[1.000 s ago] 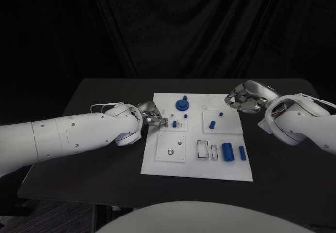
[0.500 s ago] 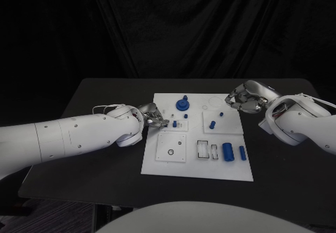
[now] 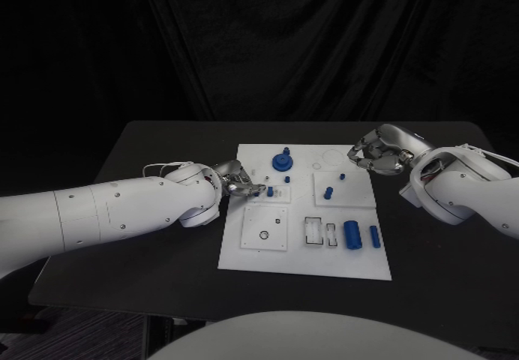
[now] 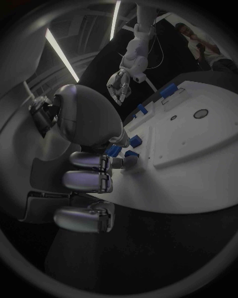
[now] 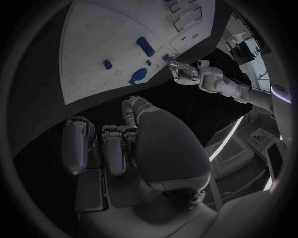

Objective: Assemble the parts on the task board

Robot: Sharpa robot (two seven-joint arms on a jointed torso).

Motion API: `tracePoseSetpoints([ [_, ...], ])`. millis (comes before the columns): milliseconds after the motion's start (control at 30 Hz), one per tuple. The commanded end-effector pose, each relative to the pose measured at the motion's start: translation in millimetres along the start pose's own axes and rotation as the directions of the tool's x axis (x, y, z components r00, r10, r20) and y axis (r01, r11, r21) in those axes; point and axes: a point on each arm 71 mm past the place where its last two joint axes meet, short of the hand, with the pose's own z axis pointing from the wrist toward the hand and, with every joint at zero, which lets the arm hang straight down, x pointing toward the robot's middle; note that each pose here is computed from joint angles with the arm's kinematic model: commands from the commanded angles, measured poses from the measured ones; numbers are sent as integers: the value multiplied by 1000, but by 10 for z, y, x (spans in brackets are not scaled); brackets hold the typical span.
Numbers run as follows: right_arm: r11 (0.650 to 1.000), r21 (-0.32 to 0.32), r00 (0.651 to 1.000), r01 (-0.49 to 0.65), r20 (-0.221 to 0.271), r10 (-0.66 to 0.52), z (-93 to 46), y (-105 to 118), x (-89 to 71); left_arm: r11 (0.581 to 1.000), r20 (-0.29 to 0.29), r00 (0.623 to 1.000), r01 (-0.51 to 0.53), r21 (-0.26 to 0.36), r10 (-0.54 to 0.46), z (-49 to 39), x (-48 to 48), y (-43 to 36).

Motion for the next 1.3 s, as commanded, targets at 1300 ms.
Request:
tracePoseSetpoints([
  [1300, 1000, 19, 1000, -2, 27, 1, -100, -103, -61, 791, 498, 848, -172, 587, -184, -453, -479, -23],
])
